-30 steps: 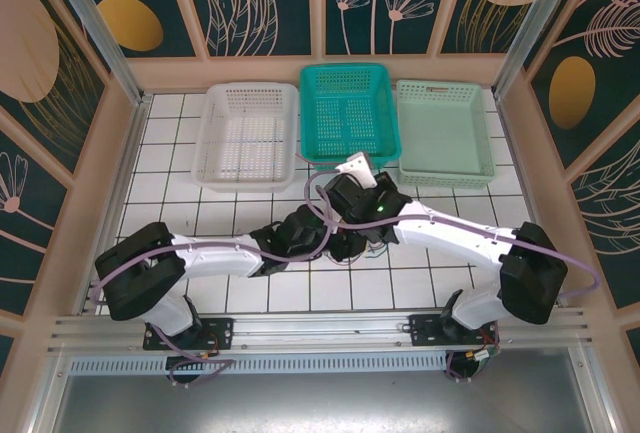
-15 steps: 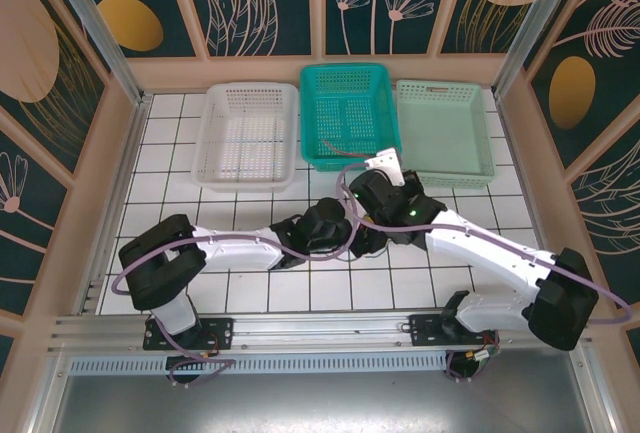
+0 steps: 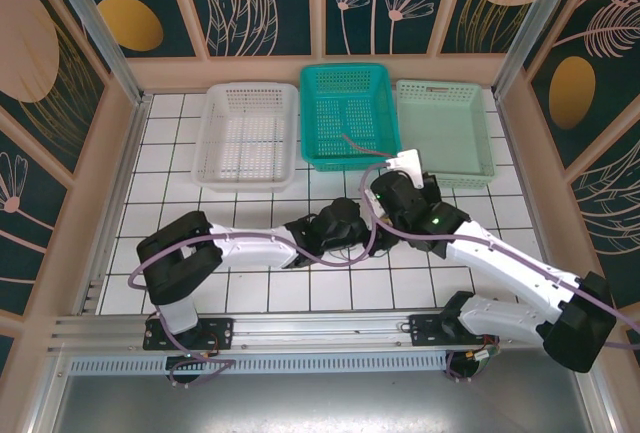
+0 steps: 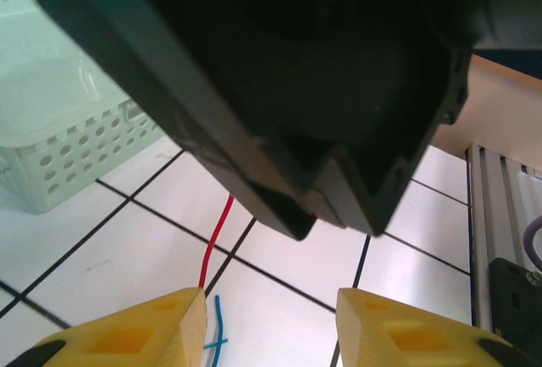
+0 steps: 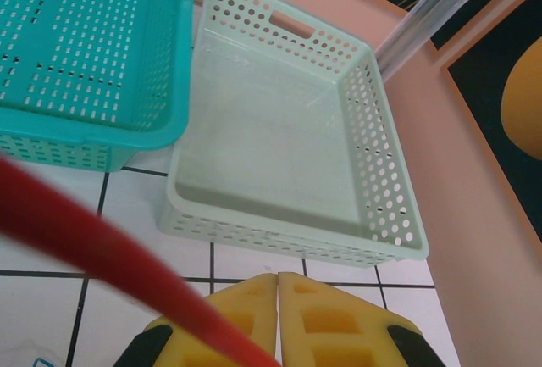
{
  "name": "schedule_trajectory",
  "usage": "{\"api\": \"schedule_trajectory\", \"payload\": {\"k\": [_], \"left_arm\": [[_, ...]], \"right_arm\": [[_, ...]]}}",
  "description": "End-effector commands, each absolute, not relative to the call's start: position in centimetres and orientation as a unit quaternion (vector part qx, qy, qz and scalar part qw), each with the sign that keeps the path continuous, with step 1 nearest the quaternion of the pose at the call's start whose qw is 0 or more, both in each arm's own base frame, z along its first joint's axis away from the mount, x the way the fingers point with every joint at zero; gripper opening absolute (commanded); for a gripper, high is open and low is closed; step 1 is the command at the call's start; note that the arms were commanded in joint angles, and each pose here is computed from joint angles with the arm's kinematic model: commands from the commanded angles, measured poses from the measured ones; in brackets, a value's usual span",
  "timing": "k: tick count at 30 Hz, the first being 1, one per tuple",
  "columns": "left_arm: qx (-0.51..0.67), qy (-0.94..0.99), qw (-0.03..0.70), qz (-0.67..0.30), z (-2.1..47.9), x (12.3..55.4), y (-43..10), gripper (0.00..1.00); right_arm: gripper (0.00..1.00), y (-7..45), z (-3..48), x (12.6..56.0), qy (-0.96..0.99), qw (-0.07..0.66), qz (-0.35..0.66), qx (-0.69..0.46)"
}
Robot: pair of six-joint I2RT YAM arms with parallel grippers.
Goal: Untangle the cables
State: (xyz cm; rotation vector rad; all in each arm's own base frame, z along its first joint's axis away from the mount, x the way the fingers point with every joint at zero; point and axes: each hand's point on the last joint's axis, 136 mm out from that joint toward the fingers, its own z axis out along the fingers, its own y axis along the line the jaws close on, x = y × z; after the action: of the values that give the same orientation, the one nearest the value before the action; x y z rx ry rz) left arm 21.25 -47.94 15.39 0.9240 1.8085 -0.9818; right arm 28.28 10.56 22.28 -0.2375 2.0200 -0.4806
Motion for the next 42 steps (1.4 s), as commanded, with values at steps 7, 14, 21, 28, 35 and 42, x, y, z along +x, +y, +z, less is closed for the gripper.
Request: {"api": "schedule_trajectory", "payload": {"k": [7, 14, 21, 28, 35, 42], "left_arm": [[0.278, 0.872, 0.296, -0.273, 2.9, 23.4, -42.8, 0.43], [0.253, 0.86, 0.338, -0.285, 5.8, 23.4, -40.8, 0.44], [0.234, 0.839, 0.387, -0.303, 9.3, 23.5, -39.5, 0.38], [0.227, 0.817, 0.423, -0.319, 11.7, 23.5, -39.0, 0.31], [0.213, 0.83, 0.375, -0.354, 9.8, 22.6, -40.4, 0.35], [0.2, 0.827, 0.387, -0.355, 10.1, 23.7, -41.4, 0.36]], "right_arm": [[0.0, 17.8, 26.5, 27.6, 0.82, 0.564, 0.02, -0.098], [0.0, 17.0, 25.9, 28.1, 0.825, 0.56, 0.018, -0.076], [0.0, 16.6, 24.3, 28.6, 0.836, 0.543, -0.003, -0.079], [0.0, 16.9, 23.1, 29.1, 0.845, 0.529, -0.007, -0.081], [0.0, 16.1, 24.7, 29.2, 0.837, 0.543, 0.043, -0.045], [0.0, 16.5, 24.2, 29.0, 0.841, 0.536, 0.058, -0.047]]}}
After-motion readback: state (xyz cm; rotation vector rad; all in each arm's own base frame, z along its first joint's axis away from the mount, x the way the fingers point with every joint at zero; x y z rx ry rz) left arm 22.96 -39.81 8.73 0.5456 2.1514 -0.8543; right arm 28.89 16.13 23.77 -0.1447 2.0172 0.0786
